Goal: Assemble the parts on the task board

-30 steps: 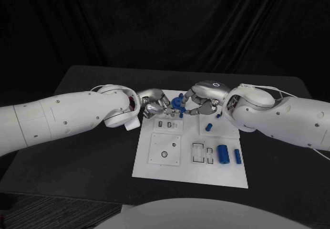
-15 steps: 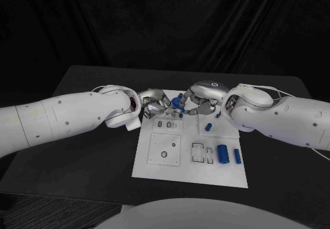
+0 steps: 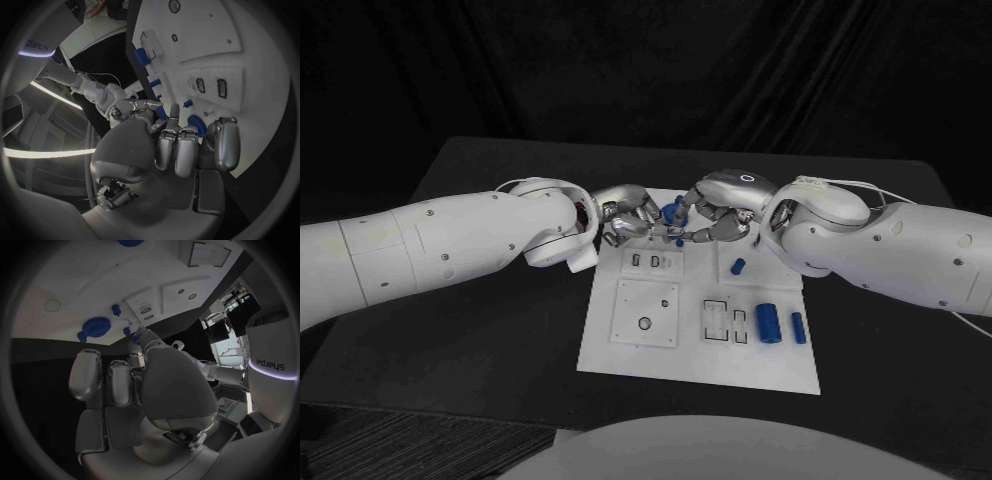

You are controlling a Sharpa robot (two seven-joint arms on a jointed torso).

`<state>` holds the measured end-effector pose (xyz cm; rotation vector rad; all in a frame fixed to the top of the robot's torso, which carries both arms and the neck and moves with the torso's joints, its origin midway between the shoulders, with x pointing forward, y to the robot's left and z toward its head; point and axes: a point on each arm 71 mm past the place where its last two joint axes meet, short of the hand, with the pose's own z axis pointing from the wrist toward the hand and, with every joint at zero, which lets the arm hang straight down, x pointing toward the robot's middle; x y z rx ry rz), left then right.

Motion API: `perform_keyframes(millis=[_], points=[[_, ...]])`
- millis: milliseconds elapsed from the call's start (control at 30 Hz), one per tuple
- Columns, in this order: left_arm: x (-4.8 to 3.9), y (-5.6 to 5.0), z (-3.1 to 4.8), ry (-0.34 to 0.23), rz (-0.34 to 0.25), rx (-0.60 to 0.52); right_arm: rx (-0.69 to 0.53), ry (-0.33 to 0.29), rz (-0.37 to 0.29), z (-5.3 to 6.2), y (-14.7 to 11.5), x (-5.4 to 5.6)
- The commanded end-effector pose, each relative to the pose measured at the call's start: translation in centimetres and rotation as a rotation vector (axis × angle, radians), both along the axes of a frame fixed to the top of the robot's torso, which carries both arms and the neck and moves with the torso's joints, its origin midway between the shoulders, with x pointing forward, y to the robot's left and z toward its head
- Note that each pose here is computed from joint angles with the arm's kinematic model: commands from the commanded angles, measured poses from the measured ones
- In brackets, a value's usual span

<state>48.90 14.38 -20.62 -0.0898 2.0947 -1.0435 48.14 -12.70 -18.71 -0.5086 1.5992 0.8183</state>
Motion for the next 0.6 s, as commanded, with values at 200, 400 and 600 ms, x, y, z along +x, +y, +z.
perform_keyframes(millis=[200,400,600], points=[[-0.06,-0.68,-0.07,-0.003,-0.028,-0.024,0.004,-0.006,-0.011,0.12,0.24,0.1],[-0.04,-0.85,-0.17,-0.002,-0.034,-0.027,0.007,-0.008,-0.011,0.15,0.3,0.09],[0.01,-0.82,-0.16,-0.011,-0.035,-0.037,0.002,-0.003,-0.014,0.1,0.22,0.1]])
